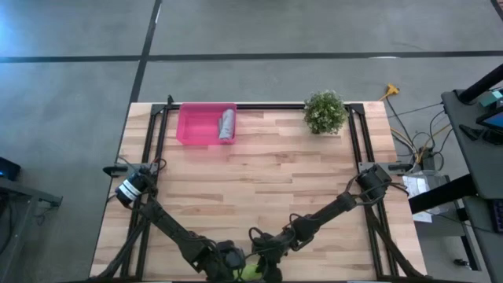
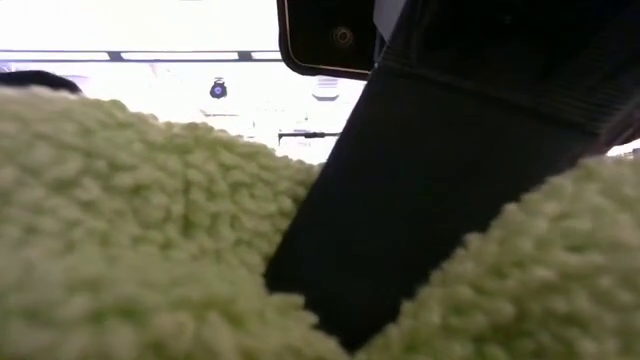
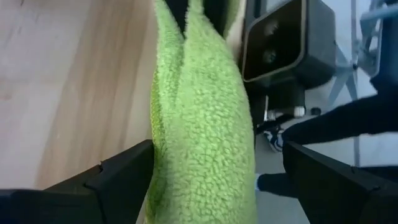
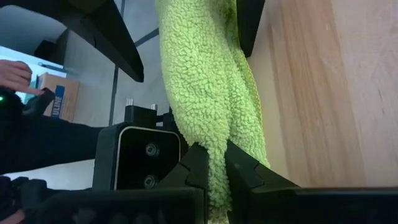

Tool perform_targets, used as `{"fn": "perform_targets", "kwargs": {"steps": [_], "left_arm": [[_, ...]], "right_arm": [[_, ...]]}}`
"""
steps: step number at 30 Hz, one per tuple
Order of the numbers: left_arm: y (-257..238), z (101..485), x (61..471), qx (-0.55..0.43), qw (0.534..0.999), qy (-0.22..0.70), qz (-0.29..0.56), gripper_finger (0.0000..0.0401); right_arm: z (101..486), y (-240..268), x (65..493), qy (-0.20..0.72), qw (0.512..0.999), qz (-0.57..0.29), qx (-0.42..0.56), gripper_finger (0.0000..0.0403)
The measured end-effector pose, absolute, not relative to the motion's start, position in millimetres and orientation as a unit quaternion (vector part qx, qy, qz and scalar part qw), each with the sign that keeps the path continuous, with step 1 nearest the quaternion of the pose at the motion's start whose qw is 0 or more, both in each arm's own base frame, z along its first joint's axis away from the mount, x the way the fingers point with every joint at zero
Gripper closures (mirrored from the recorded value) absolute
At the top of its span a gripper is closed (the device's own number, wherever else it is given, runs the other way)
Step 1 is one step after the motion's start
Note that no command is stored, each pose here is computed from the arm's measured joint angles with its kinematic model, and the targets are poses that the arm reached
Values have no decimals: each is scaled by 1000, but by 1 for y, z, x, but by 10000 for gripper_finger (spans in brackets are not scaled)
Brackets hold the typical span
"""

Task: Roll microfiber towels into tight, uniform cylinder then place into a basket
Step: Roll the green microfiber cloth, then put the green microfiber cloth into the pink bin

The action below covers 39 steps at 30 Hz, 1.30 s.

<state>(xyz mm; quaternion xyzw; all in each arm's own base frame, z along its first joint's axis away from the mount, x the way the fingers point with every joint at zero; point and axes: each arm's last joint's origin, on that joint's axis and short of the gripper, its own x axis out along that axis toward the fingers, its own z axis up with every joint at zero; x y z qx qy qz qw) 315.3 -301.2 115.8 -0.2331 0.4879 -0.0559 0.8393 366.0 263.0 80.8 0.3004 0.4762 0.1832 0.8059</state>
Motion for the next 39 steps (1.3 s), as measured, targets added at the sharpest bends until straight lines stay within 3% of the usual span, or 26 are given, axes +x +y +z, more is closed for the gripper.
{"fn": "perform_targets", "kwargs": {"steps": [3, 6, 15, 19, 28, 34, 39], "left_arm": [[-299, 107, 314, -249, 825, 506, -21, 76], [-297, 101, 313, -244, 820, 517, -10, 114], [-292, 80, 315, -220, 821, 526, -6, 313], [-295, 73, 319, -231, 820, 523, -19, 379], [-296, 80, 321, -250, 814, 523, -38, 390], [-282, 131, 315, -263, 807, 527, -33, 392], [-225, 176, 294, -207, 789, 575, 61, 393]], "right_arm": [[81, 263, 367, 474, 807, 181, 302, 387], [82, 263, 367, 471, 810, 177, 301, 387], [90, 268, 375, 471, 815, 167, 292, 387], [96, 270, 377, 479, 813, 162, 287, 382], [119, 267, 376, 482, 828, 160, 236, 337], [172, 247, 369, 446, 870, 101, 184, 304], [228, 223, 349, 412, 900, 21, 142, 282]]}}
